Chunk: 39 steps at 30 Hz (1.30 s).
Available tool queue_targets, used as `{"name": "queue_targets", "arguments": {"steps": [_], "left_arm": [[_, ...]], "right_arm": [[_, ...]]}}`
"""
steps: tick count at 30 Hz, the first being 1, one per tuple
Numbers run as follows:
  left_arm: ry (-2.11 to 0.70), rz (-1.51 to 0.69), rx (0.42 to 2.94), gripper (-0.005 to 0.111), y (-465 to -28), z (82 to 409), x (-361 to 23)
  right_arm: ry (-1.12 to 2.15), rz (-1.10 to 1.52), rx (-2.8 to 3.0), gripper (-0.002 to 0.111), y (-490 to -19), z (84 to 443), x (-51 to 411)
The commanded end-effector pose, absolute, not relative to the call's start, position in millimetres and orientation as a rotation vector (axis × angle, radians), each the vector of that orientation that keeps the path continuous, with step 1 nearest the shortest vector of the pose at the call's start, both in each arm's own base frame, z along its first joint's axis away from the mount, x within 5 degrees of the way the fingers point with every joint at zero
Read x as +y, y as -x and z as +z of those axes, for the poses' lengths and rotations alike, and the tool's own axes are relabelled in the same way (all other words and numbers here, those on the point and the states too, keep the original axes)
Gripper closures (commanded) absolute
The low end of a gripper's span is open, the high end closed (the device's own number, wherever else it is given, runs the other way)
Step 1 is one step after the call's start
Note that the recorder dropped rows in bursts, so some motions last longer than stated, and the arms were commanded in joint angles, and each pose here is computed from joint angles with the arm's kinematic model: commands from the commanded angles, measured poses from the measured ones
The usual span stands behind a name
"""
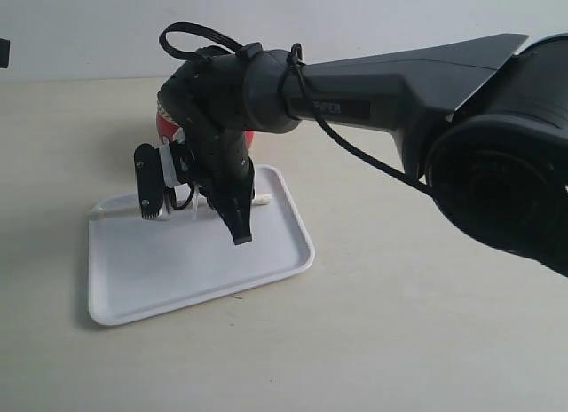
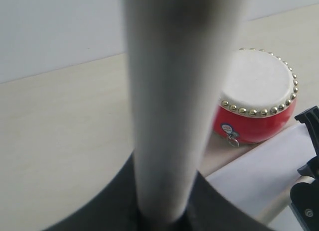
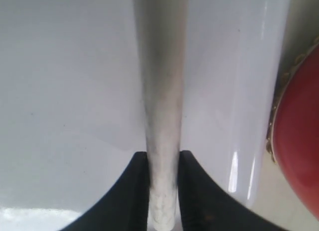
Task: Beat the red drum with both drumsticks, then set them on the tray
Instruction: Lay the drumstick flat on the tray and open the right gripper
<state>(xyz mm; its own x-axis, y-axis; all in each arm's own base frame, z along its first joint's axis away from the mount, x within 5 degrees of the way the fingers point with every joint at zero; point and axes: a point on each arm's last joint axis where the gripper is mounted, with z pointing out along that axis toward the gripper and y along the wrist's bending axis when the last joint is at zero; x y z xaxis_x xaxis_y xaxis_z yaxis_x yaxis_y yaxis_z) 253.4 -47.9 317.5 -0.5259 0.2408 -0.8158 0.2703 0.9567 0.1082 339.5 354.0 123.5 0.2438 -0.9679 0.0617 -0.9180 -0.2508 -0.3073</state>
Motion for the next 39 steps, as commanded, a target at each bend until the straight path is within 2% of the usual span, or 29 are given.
{"name": "queue_targets", "arguments": {"steps": [1, 12, 14, 22, 28, 33, 39], "left_arm": [[-0.349, -0.044, 2.135, 0.107, -252, 318, -47], [-0.337, -0.058, 2.137, 0.107, -252, 318, -48], [-0.335, -0.060, 2.137, 0.107, -252, 318, -48], [-0.332, -0.063, 2.137, 0.107, -252, 318, -48], [-0.326, -0.071, 2.138, 0.107, -252, 318, -48], [-0.289, -0.110, 2.138, 0.107, -253, 318, -50], [-0.239, -0.121, 2.150, 0.107, -261, 309, -46]], "right_arm": [[2.302, -0.346, 1.775, 0.108, -340, 123, 356], [2.289, -0.331, 1.792, 0.107, -339, 123, 356], [2.287, -0.331, 1.795, 0.103, -339, 123, 356], [2.272, -0.328, 1.812, 0.074, -339, 123, 356], [2.232, -0.335, 1.848, 0.066, -340, 124, 356], [2.063, -0.286, 1.960, 0.065, -338, 146, 356], [1.903, -0.054, 2.032, 0.065, -328, 190, 358]]}}
